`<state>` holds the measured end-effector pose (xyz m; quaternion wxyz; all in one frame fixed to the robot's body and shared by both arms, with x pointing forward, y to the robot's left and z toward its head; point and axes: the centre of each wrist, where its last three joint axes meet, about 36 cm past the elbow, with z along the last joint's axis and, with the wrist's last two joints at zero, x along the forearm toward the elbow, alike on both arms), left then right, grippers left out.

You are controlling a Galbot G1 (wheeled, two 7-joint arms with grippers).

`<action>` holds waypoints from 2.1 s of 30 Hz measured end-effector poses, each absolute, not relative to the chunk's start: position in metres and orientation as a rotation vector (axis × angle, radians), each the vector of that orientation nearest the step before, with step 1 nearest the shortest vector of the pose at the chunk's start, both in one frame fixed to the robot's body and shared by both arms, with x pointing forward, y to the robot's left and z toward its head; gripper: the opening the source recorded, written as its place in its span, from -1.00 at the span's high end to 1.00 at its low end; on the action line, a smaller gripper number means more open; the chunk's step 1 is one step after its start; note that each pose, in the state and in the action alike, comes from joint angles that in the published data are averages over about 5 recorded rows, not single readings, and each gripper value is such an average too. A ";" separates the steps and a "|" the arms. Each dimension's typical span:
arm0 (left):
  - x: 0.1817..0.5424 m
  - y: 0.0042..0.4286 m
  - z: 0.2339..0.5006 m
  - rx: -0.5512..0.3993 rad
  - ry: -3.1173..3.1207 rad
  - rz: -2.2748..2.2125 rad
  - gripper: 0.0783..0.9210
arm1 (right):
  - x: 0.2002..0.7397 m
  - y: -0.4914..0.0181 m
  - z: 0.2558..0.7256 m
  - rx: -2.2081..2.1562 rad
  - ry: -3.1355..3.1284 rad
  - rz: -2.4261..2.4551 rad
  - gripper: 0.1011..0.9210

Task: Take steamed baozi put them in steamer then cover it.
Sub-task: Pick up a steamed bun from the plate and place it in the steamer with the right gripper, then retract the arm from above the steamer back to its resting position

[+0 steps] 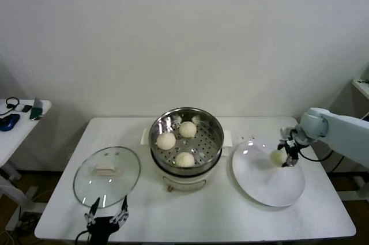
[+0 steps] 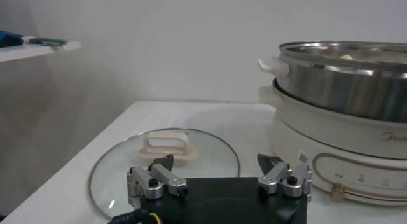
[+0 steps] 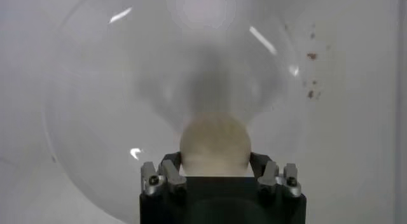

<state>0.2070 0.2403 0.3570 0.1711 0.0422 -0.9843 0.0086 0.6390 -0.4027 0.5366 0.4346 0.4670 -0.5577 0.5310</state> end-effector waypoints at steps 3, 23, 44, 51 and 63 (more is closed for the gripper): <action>0.209 0.239 0.358 0.115 -2.797 0.027 -0.77 | 0.648 -0.383 0.580 1.191 -1.414 1.349 -0.47; 0.216 0.244 0.364 0.107 -2.809 0.041 -0.77 | 0.647 -0.187 0.718 1.430 -1.476 1.465 -0.47; 0.214 0.246 0.366 0.125 -2.813 0.039 -0.77 | 0.649 -0.147 0.605 1.442 -1.356 1.467 -0.51; 0.213 0.245 0.368 0.126 -2.816 0.041 -0.77 | 0.650 -0.144 0.587 1.443 -1.351 1.457 -0.59; 0.214 0.246 0.372 0.127 -2.825 0.038 -0.77 | 0.651 -0.144 0.593 1.455 -1.381 1.445 -0.76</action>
